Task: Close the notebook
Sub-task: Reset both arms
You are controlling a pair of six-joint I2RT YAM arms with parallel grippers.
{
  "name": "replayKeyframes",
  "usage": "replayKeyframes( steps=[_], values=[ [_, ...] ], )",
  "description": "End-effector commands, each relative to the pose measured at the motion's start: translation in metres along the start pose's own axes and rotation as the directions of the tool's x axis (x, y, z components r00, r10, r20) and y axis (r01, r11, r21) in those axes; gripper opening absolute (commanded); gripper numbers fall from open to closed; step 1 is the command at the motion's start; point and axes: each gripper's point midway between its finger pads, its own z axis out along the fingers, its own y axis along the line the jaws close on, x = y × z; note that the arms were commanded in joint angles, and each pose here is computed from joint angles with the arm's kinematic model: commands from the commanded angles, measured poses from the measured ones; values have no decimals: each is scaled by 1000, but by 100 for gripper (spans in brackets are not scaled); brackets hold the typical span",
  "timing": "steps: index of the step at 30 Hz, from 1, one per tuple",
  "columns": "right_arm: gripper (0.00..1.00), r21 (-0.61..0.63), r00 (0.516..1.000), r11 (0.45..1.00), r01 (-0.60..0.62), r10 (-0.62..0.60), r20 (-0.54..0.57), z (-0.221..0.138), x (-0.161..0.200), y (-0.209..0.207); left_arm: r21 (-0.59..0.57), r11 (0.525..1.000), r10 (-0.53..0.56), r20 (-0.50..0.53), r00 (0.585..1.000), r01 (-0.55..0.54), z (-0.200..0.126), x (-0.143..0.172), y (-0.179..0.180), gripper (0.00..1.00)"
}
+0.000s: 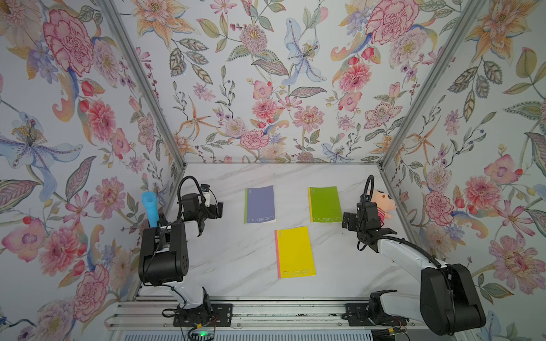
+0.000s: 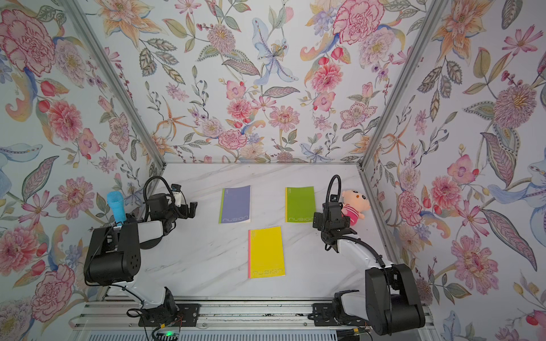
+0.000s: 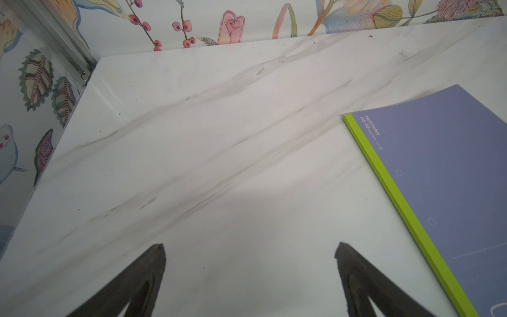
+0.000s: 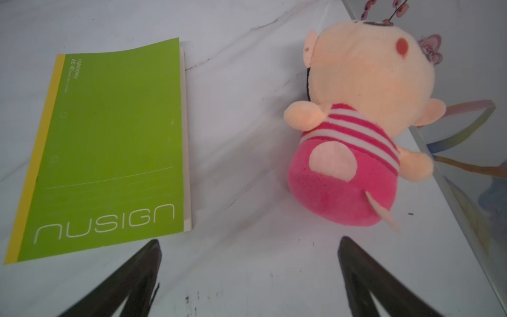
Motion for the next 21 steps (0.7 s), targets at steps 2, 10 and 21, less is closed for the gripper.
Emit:
replayKeyframes(
  steps=[2, 10, 21],
  values=[
    [99, 18, 979, 999, 37, -40, 199, -4, -34, -6, -94, 995, -11, 189, 982, 29, -20, -32, 11, 100],
    [100, -34, 939, 999, 17, -4, 344, -6, -36, -13, -200, 980, 76, 323, 944, -11, -56, -32, -2, 100],
    [100, -72, 899, 997, 6, 26, 437, -3, -40, -15, -351, 936, 151, 443, 884, 16, -96, -23, -6, 100]
  ],
)
